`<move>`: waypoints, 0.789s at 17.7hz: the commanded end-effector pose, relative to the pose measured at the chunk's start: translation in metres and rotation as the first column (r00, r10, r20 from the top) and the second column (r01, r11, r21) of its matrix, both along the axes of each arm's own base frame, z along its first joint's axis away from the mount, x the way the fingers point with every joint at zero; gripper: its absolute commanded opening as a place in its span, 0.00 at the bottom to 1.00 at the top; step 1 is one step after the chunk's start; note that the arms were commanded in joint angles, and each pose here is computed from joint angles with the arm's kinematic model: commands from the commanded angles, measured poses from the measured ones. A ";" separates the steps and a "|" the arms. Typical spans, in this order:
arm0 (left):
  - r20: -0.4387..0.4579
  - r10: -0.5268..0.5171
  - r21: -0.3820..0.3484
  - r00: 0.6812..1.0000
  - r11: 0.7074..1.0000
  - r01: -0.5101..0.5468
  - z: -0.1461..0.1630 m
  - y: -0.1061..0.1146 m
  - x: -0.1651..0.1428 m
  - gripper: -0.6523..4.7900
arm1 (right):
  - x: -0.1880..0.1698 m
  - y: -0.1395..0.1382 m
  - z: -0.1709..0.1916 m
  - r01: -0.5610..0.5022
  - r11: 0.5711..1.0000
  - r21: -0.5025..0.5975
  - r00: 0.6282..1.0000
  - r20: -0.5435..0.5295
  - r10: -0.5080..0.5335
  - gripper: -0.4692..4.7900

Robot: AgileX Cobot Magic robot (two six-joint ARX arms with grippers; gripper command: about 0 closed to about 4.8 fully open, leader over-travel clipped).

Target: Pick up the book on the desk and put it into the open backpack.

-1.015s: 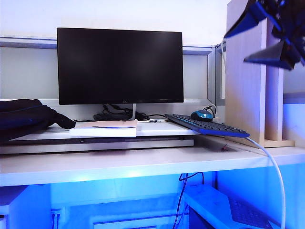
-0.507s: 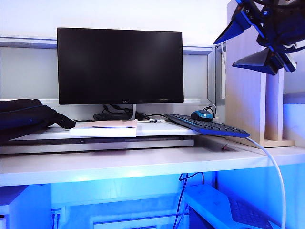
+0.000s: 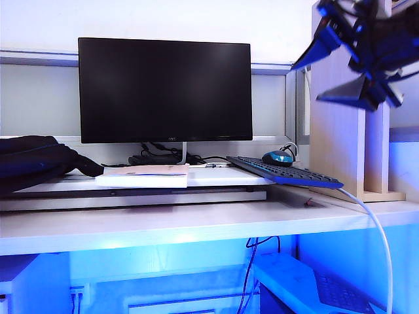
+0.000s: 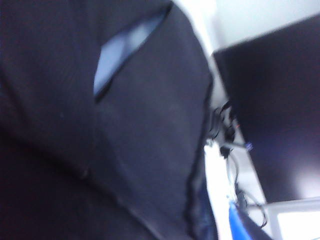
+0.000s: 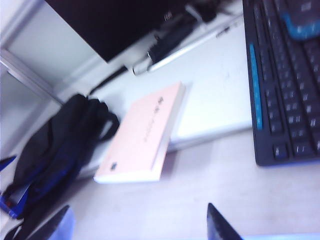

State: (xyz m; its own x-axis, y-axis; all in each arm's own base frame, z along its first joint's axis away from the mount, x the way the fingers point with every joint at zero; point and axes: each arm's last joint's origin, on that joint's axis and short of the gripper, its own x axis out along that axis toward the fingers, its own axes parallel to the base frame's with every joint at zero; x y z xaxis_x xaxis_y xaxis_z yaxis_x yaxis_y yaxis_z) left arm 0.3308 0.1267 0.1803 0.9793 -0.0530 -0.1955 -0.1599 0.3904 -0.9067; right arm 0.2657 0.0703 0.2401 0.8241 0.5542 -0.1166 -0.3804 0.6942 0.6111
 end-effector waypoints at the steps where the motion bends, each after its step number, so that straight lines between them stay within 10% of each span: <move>1: 0.018 -0.060 0.018 0.998 0.998 0.059 -0.001 -0.013 0.024 0.91 | 0.008 0.013 -0.006 -0.047 0.999 0.021 0.999 0.022 0.047 0.73; 2: 0.027 -0.068 0.023 0.997 0.997 0.067 -0.001 -0.015 0.027 0.63 | 0.011 0.018 -0.010 -0.069 0.997 0.036 0.998 0.011 0.069 0.73; 3: 0.050 -0.073 0.032 0.996 0.997 0.072 0.002 -0.017 0.029 0.09 | 0.015 0.028 -0.011 -0.125 0.990 0.059 0.992 -0.013 0.126 0.73; 10: 0.350 -0.162 -0.025 0.922 0.983 0.182 0.036 -0.015 0.027 0.11 | 0.089 0.083 -0.035 -0.229 0.907 0.354 0.918 -0.232 0.322 0.73; 14: 0.511 -0.196 -0.085 0.837 0.957 0.276 0.056 -0.018 0.020 0.11 | 0.120 0.097 -0.084 -0.137 0.766 0.628 0.846 -0.328 0.420 0.75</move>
State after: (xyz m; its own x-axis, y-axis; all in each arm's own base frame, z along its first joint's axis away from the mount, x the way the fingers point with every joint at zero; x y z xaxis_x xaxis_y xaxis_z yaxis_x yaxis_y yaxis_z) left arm 0.3550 0.1152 0.2182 0.9553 -0.1875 0.2287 0.2654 0.2025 -0.9426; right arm 0.3837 0.1661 0.1511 0.5649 0.8231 -0.0578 -0.0920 0.1324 0.9869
